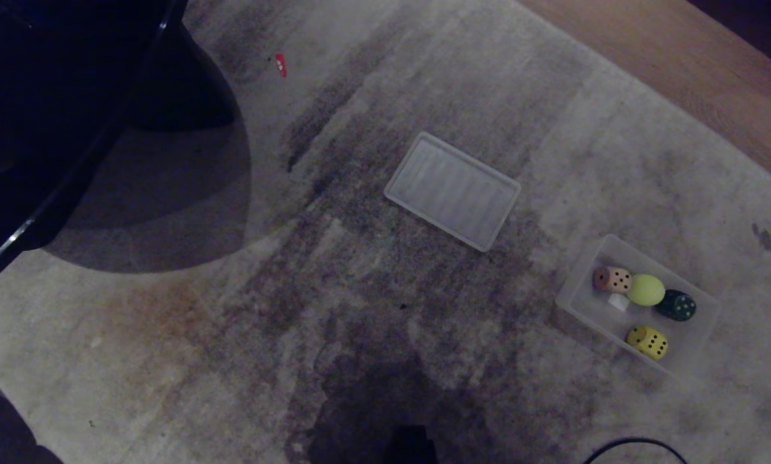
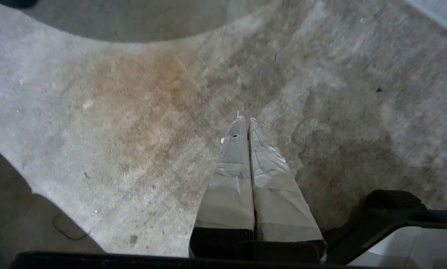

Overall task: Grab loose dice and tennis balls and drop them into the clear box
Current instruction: Put the toys in the box

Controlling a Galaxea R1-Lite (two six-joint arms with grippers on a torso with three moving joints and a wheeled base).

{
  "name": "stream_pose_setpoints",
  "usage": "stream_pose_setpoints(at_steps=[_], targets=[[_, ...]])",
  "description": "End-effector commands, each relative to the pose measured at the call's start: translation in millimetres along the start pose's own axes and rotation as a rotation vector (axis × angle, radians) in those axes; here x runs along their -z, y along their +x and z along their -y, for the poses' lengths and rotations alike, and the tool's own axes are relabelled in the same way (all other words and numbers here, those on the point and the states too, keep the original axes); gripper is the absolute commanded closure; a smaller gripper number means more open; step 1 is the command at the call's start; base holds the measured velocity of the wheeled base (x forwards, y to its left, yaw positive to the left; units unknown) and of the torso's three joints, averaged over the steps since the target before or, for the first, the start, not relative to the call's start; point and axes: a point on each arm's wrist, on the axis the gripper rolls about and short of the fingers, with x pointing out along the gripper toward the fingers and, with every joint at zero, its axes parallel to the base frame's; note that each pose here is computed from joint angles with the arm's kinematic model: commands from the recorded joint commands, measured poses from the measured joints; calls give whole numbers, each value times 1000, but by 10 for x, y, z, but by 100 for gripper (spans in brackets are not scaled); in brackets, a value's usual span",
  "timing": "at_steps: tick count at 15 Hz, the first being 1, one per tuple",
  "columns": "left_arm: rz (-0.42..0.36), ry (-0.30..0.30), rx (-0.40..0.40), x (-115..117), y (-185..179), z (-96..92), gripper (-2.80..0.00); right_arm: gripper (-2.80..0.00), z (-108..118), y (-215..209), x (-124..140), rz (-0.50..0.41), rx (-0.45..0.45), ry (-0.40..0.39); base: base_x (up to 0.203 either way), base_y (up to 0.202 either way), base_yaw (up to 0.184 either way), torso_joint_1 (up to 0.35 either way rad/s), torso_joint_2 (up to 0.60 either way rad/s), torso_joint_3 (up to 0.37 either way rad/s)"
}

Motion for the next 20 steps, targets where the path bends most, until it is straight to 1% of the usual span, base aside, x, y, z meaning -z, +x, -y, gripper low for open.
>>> stream_pose_setpoints(at_steps=[1,20], targets=[[-3,-1,-1,4,2,0,0,0,0,-1,1,0,-1,0,0,0,0,2,2,-189],[-3,-4,-2,4,2,0,0,0,-1,-1,2,-1,-5,0,0,0,0,3,2,-197]])
